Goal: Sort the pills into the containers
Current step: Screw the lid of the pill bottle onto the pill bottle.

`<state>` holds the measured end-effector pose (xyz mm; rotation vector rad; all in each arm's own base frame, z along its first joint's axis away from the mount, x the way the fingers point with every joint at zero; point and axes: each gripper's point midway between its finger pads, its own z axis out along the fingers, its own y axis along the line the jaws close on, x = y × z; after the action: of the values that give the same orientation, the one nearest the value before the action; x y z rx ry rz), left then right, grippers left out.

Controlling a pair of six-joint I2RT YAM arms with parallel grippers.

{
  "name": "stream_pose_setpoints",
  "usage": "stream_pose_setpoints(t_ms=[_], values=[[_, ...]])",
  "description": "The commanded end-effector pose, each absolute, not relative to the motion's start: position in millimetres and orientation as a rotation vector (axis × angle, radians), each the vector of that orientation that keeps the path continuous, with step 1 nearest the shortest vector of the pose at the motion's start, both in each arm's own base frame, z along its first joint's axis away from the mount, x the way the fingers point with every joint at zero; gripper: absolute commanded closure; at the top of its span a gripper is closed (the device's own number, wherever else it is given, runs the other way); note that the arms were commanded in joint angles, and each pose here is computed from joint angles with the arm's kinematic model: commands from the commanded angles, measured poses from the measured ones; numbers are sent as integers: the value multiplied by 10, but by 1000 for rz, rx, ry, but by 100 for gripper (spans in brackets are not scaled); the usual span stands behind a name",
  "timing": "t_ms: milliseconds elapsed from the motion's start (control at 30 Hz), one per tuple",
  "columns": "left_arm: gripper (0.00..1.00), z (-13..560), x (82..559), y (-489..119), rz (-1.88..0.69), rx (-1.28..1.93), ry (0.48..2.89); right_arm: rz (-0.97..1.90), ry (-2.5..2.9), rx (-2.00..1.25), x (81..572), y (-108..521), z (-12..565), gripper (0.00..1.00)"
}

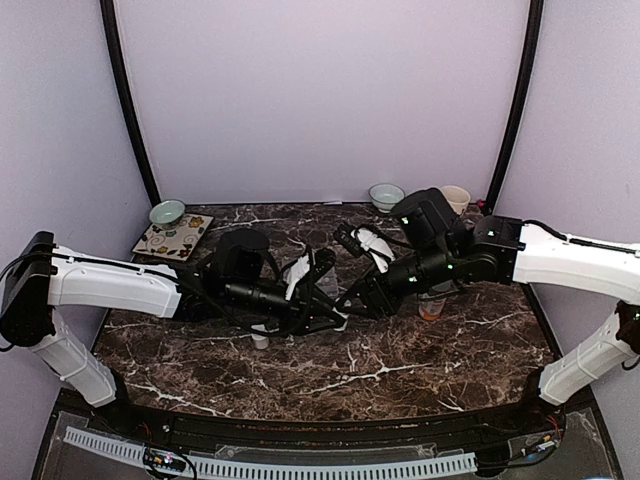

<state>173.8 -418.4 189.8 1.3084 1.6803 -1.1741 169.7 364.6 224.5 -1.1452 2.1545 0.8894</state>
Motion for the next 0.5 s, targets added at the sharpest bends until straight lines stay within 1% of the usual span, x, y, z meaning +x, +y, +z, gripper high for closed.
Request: stream_pose_setpoints(t_ms=[0, 467], values=[[93, 2215, 1704, -4184, -1184, 1311, 1590, 921, 2129, -1131, 1740, 3695, 2272, 51], [93, 2246, 1714, -4188, -1179, 1308, 1583, 948, 2151, -1143, 1746, 3713, 2201, 57]])
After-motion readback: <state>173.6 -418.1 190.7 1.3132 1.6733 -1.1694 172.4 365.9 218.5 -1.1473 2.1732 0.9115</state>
